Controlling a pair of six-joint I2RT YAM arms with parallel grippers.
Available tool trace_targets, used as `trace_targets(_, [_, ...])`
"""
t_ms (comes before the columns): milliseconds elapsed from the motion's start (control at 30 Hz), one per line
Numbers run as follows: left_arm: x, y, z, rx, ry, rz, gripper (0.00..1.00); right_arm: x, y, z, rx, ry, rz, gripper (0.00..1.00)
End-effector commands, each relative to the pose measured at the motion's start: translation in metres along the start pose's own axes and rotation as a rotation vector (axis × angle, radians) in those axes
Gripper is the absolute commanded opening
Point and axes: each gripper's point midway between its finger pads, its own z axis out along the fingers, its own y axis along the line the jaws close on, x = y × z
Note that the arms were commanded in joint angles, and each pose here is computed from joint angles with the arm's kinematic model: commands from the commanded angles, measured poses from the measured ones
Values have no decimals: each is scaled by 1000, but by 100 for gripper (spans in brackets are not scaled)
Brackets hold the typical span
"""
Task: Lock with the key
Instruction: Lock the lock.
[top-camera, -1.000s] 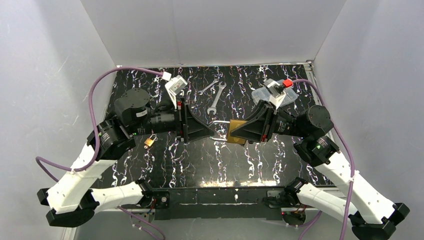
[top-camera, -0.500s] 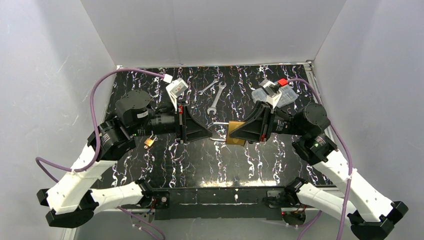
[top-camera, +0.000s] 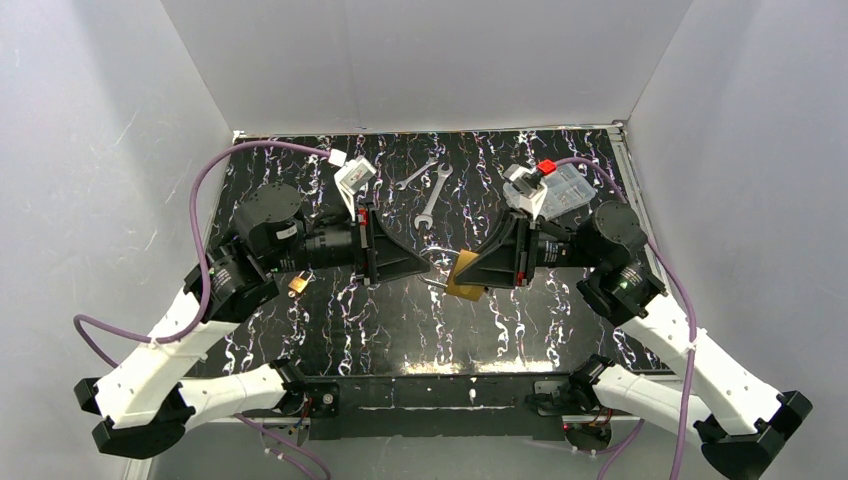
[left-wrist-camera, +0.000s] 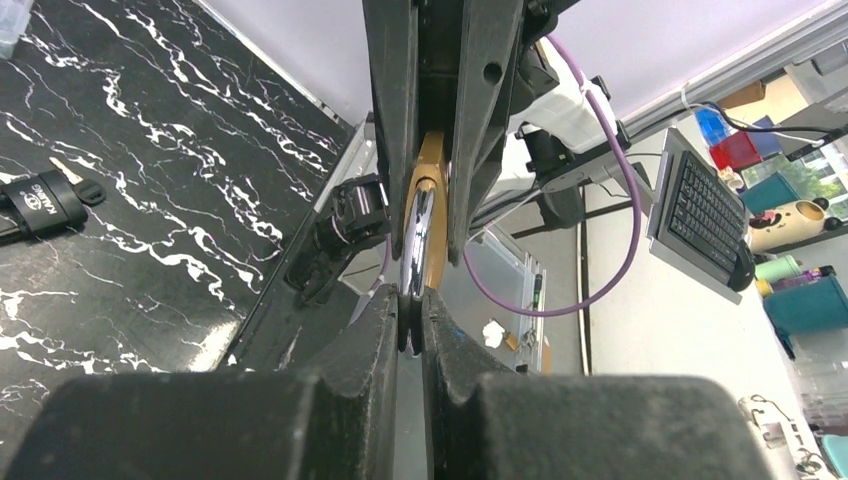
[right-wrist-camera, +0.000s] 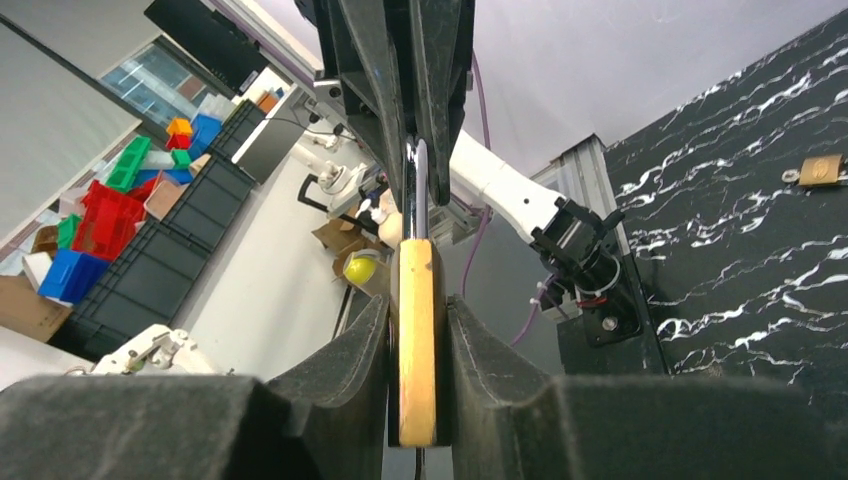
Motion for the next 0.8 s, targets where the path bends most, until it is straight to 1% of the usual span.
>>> trace_targets(0, [12,15,43,5,47,-6,0,-30,4,17,28,-102,-61,1])
trace_targets(133, [21,34,37,-87,39,-15,0,-46,-2,10,138,-180,-88,1])
trace_targets(200, [22,43,28,-146,6,-17,0,-51,-1,5,174,-201,-101,1])
trace_targets(300, [20,45,9,-185,-46,-9,0,-60,0,1,198,-232,-99,1])
trace_targets(500, [26,41,-2,-178,-60,-34,0,-64,-8,5,218,-230,-65,1])
trace_targets(767, [29,33,-3,-139,-61,-48,0,-63,-21,10,237,-220,-44,1])
